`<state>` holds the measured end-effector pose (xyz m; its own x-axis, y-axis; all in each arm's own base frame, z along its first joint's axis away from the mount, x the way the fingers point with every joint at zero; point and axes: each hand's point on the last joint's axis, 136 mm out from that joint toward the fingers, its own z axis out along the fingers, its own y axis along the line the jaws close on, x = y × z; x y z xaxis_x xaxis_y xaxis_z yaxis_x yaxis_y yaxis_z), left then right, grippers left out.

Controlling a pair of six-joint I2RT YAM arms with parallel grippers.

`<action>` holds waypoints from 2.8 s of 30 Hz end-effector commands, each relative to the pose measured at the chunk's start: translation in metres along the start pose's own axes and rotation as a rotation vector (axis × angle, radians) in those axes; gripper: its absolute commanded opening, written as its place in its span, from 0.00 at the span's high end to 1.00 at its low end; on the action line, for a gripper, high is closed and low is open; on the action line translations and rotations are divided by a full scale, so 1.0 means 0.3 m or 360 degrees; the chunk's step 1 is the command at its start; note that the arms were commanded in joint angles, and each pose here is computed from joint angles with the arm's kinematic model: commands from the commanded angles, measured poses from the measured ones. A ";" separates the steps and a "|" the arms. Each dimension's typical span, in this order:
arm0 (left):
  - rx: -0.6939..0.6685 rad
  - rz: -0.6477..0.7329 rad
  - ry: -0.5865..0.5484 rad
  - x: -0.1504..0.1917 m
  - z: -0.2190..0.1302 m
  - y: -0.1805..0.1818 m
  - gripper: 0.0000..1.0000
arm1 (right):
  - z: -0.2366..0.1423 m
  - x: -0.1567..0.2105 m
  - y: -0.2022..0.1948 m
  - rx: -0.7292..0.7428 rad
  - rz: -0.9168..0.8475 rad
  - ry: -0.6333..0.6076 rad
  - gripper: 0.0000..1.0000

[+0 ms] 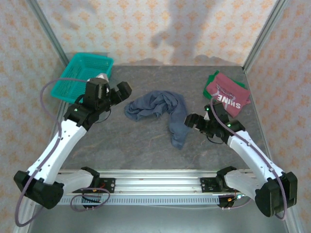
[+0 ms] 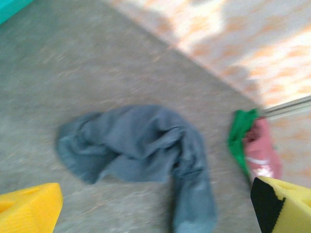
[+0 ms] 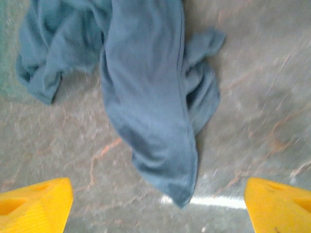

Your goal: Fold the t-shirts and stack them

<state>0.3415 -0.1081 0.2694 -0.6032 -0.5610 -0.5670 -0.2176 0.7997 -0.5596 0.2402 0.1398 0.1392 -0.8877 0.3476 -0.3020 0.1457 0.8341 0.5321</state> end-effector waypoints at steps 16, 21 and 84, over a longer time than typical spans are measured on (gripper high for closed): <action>-0.0117 -0.0158 0.0585 0.275 0.441 0.180 0.19 | 0.280 0.262 -0.056 0.0323 0.0062 0.0344 0.34; -0.0141 -0.0222 0.0691 0.345 0.471 0.192 0.25 | 0.320 0.261 -0.079 0.0384 0.0072 0.0346 0.38; 0.0402 0.0321 -0.0577 -0.705 -0.324 -0.403 1.00 | -0.771 -0.862 0.340 -0.0343 0.0115 -0.1089 1.00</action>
<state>0.3971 -0.0600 0.5057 -0.3009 -0.4350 -0.8487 0.0374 0.8839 -0.4663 0.3577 0.0344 0.4407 -0.4158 0.6437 -0.6425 0.0947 0.7332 0.6733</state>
